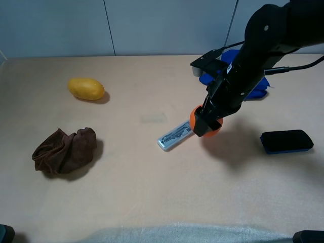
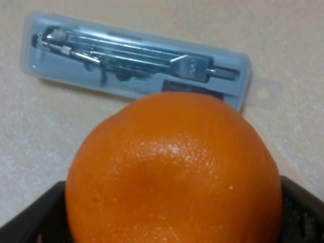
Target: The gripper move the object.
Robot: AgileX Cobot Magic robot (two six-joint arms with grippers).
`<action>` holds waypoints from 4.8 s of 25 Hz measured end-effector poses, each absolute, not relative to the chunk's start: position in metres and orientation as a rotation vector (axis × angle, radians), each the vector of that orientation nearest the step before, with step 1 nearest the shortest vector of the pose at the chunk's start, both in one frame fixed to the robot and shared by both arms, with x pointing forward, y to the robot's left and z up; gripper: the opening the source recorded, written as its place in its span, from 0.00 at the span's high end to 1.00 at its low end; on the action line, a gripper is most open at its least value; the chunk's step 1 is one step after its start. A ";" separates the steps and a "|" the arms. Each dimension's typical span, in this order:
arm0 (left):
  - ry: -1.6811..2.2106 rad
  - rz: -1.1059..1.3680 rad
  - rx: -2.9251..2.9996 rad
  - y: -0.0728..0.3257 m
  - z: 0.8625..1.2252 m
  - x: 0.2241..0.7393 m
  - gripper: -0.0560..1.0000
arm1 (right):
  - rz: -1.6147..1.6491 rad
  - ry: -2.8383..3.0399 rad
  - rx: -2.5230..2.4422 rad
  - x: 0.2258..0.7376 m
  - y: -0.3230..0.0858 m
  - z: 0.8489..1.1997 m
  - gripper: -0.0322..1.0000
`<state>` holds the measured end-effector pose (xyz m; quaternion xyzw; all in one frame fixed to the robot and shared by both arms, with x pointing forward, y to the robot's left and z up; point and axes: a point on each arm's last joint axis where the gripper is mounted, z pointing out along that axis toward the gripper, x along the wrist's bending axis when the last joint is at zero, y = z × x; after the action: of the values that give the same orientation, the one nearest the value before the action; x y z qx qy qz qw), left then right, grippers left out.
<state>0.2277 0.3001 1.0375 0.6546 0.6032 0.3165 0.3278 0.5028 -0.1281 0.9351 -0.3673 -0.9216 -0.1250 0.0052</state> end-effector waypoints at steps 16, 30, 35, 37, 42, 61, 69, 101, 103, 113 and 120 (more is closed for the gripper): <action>1.579 0.829 1.714 0.300 1.037 0.228 0.01 | -0.365 -2.804 -1.264 0.527 -0.113 0.994 0.43; 1.579 0.829 1.714 0.300 1.037 0.228 0.01 | -0.409 -2.693 -1.584 0.560 -0.149 1.019 0.43; 1.579 0.829 1.714 0.300 1.037 0.228 0.01 | -0.411 -2.637 -1.695 0.571 -0.175 1.019 0.43; 1.579 0.829 1.714 0.300 1.037 0.228 0.01 | -0.414 -2.610 -1.747 0.576 -0.187 1.019 0.43; 1.579 0.829 1.714 0.300 1.037 0.228 0.01 | -0.439 -2.546 -1.881 0.587 -0.217 1.019 0.43; 1.579 0.829 1.714 0.300 1.037 0.228 0.01 | -0.518 -2.271 -2.349 0.615 -0.331 1.000 0.43; 1.579 0.829 1.714 0.300 1.037 0.228 0.01 | -0.525 -2.220 -2.426 0.640 -0.353 0.974 0.43; 1.579 0.829 1.714 0.300 1.037 0.228 0.01 | -0.582 -2.249 -2.533 0.686 -0.382 0.933 0.43; 1.579 0.829 1.714 0.300 1.037 0.228 0.01 | -0.564 -2.234 -2.523 0.686 -0.381 0.930 0.43; 1.579 0.829 1.714 0.300 1.037 0.228 0.01 | -0.502 -2.179 -2.463 0.685 -0.378 0.899 0.43; 1.579 0.829 1.714 0.300 1.037 0.228 0.01 | -0.511 -2.184 -2.472 0.687 -0.379 0.896 0.43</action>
<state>0.2277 0.3001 1.0375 0.6546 0.6032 0.3165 0.3278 0.6869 -0.3787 0.8962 -0.7370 -0.6512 -0.1523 -0.0977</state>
